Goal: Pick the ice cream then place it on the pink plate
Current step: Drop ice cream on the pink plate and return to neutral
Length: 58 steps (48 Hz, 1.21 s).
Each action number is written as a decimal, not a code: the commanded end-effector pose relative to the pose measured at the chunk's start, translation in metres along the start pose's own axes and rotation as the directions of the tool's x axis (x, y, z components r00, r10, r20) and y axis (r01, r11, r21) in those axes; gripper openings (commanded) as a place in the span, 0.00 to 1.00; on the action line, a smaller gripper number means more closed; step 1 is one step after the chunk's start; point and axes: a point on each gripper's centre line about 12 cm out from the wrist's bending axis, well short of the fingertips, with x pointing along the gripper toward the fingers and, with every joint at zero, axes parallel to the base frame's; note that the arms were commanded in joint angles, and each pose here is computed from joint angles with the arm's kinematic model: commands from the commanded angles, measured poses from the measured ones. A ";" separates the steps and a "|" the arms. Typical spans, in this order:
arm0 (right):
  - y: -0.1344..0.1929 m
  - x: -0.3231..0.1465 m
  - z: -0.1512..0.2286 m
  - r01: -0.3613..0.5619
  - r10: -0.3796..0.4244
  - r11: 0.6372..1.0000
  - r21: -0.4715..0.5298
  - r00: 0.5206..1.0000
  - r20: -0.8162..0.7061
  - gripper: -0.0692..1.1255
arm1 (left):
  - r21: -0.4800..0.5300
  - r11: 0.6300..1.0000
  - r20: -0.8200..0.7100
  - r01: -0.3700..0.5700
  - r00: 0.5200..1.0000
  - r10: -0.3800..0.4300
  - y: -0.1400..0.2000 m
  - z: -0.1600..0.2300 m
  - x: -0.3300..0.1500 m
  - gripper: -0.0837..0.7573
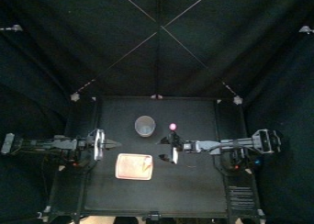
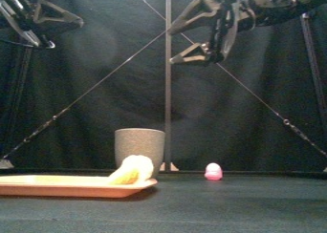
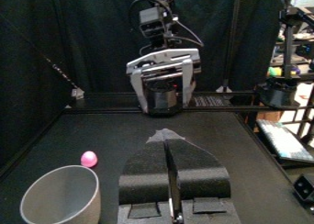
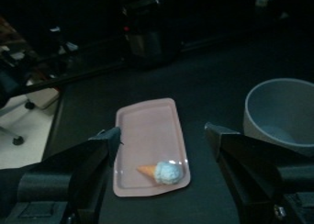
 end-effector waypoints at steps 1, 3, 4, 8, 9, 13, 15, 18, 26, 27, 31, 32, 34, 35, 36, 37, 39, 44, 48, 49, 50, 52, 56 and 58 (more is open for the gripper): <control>0.005 -0.038 0.023 -0.023 0.027 0.999 -0.038 0.994 0.109 0.93 | 0.003 1.000 0.015 -0.002 1.000 0.002 0.000 0.005 0.001 0.06; 0.005 -0.052 0.026 -0.026 0.033 0.998 -0.054 0.990 0.137 0.93 | 0.002 1.000 0.015 -0.002 1.000 0.002 0.000 0.005 0.001 0.06; 0.006 -0.059 0.026 -0.028 0.037 0.998 -0.061 0.988 0.149 0.93 | 0.003 1.000 0.015 -0.002 1.000 0.002 0.000 0.005 0.001 0.06; 0.007 -0.090 0.027 -0.040 0.056 0.996 -0.078 0.976 0.209 0.93 | 0.002 1.000 0.015 -0.002 1.000 0.002 0.000 0.005 0.001 0.06; 0.008 -0.096 0.025 -0.045 0.062 0.996 -0.082 0.974 0.218 0.93 | 0.003 1.000 0.015 -0.002 1.000 0.002 0.000 0.005 0.001 0.06; 0.009 -0.121 0.022 -0.055 0.078 0.994 -0.092 0.961 0.265 0.93 | 0.003 1.000 0.017 -0.003 1.000 0.003 0.001 0.006 0.001 0.06; 0.009 -0.131 0.019 -0.060 0.084 0.994 -0.091 0.956 0.282 0.93 | 0.003 1.000 0.018 -0.003 1.000 0.003 0.001 0.006 0.001 0.06; 0.009 -0.141 0.016 -0.067 0.092 0.994 -0.090 0.949 0.302 0.93 | 0.003 1.000 0.018 -0.006 1.000 0.006 0.001 0.006 0.000 0.06; 0.009 -0.148 0.004 -0.080 0.106 0.992 -0.098 0.945 0.309 0.93 | 0.004 1.000 0.019 -0.016 1.000 0.015 0.003 0.006 0.001 0.06; 0.009 -0.148 0.002 -0.081 0.108 0.992 -0.100 0.946 0.306 0.93 | 0.004 1.000 0.019 -0.016 1.000 0.015 0.003 0.006 0.001 0.06; 0.009 -0.148 0.001 -0.080 0.110 0.991 -0.107 0.946 0.307 0.93 | 0.004 1.000 0.021 -0.017 1.000 0.017 0.003 0.007 0.001 0.06; 0.009 -0.149 0.002 -0.080 0.111 0.991 -0.111 0.944 0.311 0.93 | 0.004 1.000 0.021 -0.017 1.000 0.017 0.003 0.007 0.001 0.06; 0.010 -0.150 0.003 -0.081 0.115 0.990 -0.118 0.942 0.314 0.93 | 0.004 1.000 0.021 -0.017 1.000 0.017 0.003 0.007 0.001 0.06; 0.010 -0.151 0.003 -0.081 0.116 0.989 -0.121 0.942 0.315 0.93 | 0.004 1.000 0.021 -0.019 1.000 0.019 0.004 0.007 0.000 0.06; 0.010 -0.152 0.003 -0.083 0.119 0.989 -0.124 0.941 0.317 0.93 | 0.004 1.000 0.019 -0.019 1.000 0.018 0.004 0.006 0.001 0.06; 0.010 -0.152 0.003 -0.084 0.121 0.988 -0.126 0.941 0.317 0.93 | 0.004 1.000 0.019 -0.019 1.000 0.018 0.004 0.006 0.001 0.06; 0.011 -0.153 0.004 -0.087 0.126 0.987 -0.132 0.939 0.321 0.93 | 0.004 1.000 0.019 -0.019 1.000 0.018 0.004 0.006 0.000 0.06; 0.012 -0.156 0.003 -0.091 0.130 0.987 -0.131 0.937 0.325 0.93 | 0.004 1.000 0.016 -0.018 1.000 0.018 0.004 0.005 0.000 0.06; 0.011 -0.157 0.001 -0.090 0.128 0.987 -0.131 0.937 0.325 0.93 | 0.006 1.000 0.015 -0.022 1.000 0.021 0.004 0.005 0.000 0.06; 0.011 -0.157 0.001 -0.090 0.128 0.987 -0.131 0.937 0.325 0.93 | 0.006 1.000 0.015 -0.023 1.000 0.023 0.004 0.005 0.000 0.06; 0.011 -0.157 0.000 -0.088 0.126 0.988 -0.131 0.938 0.324 0.93 | 0.006 1.000 0.015 -0.025 1.000 0.024 0.005 0.004 0.000 0.06; 0.010 -0.157 -0.002 -0.087 0.126 0.987 -0.132 0.939 0.320 0.93 | 0.008 1.000 0.015 -0.027 1.000 0.027 0.005 0.004 0.000 0.06; 0.010 -0.157 -0.006 -0.088 0.126 0.987 -0.133 0.942 0.312 0.93 | 0.006 1.000 0.014 -0.030 0.999 0.030 0.006 0.004 0.000 0.06; 0.009 -0.157 -0.008 -0.088 0.125 0.987 -0.133 0.943 0.309 0.93 | 0.006 1.000 0.014 -0.030 0.999 0.030 0.006 0.004 0.000 0.06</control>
